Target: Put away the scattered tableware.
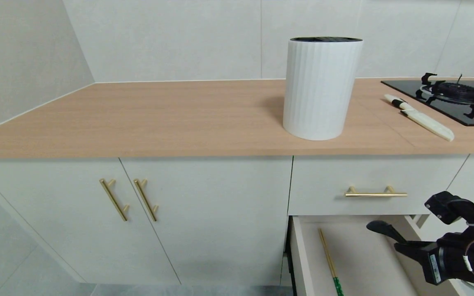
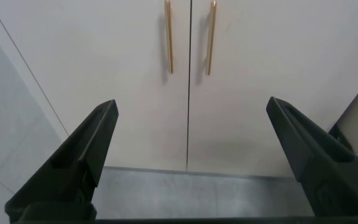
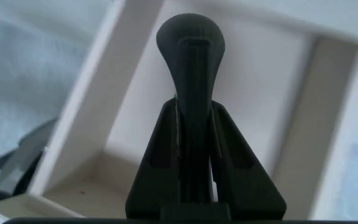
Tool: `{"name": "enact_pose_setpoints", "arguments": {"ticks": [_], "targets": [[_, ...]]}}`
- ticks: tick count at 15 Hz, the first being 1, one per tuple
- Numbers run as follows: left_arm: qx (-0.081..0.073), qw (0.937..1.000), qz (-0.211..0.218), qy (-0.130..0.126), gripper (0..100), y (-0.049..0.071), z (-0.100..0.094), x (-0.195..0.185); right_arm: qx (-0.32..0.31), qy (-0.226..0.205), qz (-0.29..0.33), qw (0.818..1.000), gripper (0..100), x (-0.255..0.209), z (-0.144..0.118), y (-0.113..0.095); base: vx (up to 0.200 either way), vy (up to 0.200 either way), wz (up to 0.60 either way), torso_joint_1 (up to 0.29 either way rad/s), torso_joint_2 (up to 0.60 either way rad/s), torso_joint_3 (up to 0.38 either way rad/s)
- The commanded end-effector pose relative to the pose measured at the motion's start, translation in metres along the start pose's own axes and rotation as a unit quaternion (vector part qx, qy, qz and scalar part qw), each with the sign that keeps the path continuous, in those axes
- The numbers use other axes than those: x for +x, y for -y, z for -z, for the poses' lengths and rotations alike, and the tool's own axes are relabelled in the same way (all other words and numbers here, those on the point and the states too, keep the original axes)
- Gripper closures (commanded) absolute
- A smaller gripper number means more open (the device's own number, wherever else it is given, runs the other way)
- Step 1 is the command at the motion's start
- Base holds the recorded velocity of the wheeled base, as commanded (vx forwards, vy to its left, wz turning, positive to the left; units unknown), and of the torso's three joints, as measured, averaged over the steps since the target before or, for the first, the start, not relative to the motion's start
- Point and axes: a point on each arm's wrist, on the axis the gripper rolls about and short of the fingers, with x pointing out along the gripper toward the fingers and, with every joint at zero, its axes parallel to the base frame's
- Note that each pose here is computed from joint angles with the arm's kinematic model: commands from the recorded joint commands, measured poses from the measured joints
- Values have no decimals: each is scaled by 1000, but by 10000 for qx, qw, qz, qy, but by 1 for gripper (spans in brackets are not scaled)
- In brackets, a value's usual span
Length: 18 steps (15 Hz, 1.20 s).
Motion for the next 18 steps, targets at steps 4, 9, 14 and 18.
{"name": "enact_pose_setpoints", "arguments": {"ticks": [4, 9, 14, 18], "targets": [[-1, 10000, -6, -1, 0, 0, 0, 0, 42, -695, -45, 9976, 100, 28, 14, 2, 0, 0, 0, -118, 454, 327], [-1, 10000, -6, -1, 0, 0, 0, 0, 34, -652, -19, 9979, 100, 30, 12, 3, 0, 0, 0, -38, 226, 169], [-1, 10000, -6, -1, 0, 0, 0, 0, 529, -1168, 594, 9900, 100, 75, 17, 11, 0, 0, 0, 0, 0, 0], [-1, 10000, -6, -1, 0, 0, 0, 0, 686, -1348, 890, 9845, 100, 122, 42, 17, 0, 0, 0, 0, 0, 0]]}}
